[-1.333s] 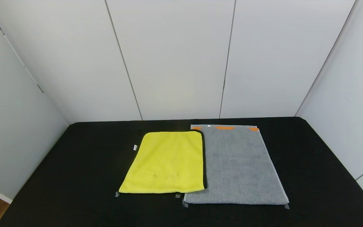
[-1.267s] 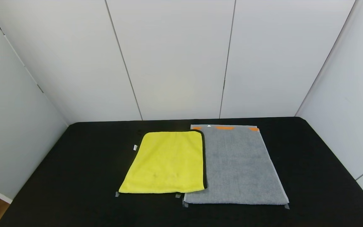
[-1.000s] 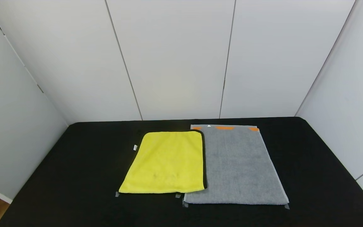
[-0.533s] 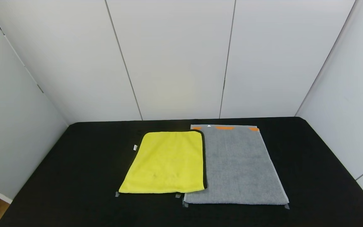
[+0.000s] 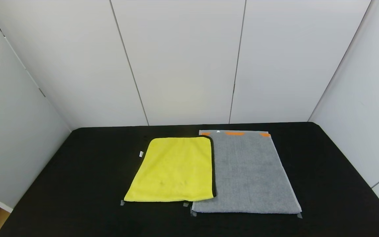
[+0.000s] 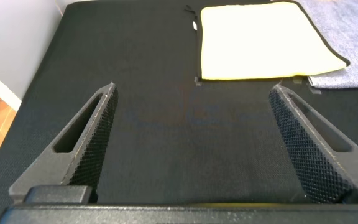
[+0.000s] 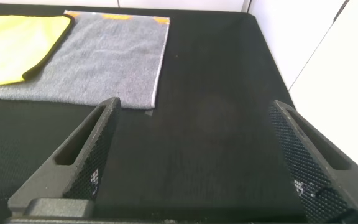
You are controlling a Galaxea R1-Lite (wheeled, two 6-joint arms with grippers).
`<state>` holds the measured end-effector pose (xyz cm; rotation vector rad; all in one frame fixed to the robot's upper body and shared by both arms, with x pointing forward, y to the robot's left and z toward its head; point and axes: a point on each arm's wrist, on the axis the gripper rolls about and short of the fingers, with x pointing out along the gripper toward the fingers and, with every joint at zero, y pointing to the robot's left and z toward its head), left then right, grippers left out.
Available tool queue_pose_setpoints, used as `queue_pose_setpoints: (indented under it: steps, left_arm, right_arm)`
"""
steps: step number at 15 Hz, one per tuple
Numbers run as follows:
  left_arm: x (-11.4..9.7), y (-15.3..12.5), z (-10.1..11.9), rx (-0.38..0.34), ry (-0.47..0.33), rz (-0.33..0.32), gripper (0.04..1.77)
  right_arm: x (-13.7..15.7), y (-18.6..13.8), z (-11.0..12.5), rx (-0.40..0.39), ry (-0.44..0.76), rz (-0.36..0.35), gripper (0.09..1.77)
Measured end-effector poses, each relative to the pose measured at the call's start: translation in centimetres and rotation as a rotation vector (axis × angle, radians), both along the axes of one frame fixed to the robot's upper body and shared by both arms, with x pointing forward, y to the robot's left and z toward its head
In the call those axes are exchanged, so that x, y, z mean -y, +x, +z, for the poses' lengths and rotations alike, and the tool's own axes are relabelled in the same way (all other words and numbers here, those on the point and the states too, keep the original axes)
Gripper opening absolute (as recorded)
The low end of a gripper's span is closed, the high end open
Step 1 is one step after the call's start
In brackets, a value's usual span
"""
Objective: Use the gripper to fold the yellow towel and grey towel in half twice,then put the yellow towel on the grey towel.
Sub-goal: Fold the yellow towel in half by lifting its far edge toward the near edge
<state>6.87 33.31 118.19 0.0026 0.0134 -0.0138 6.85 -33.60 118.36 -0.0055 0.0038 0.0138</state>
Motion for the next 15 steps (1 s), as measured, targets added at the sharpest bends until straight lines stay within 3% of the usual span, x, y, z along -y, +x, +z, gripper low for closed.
queue_pose_setpoints:
  steps: [4, 10, 15]
  left_arm:
    - [0.0, 0.0, 0.0, -0.014, 0.003, -0.012, 1.72]
    - [0.1, -0.5, 5.5, -0.003, 0.014, -0.051, 1.72]
    - [0.1, -0.2, 6.3, -0.017, 0.015, -0.052, 1.72]
  right_arm:
    - [0.0, 0.0, 0.1, -0.005, 0.000, 0.000, 1.71]
    - [0.0, 0.4, 8.4, 0.019, -0.006, 0.012, 1.71]
    - [0.0, 0.9, 9.3, 0.005, -0.009, 0.012, 1.71]
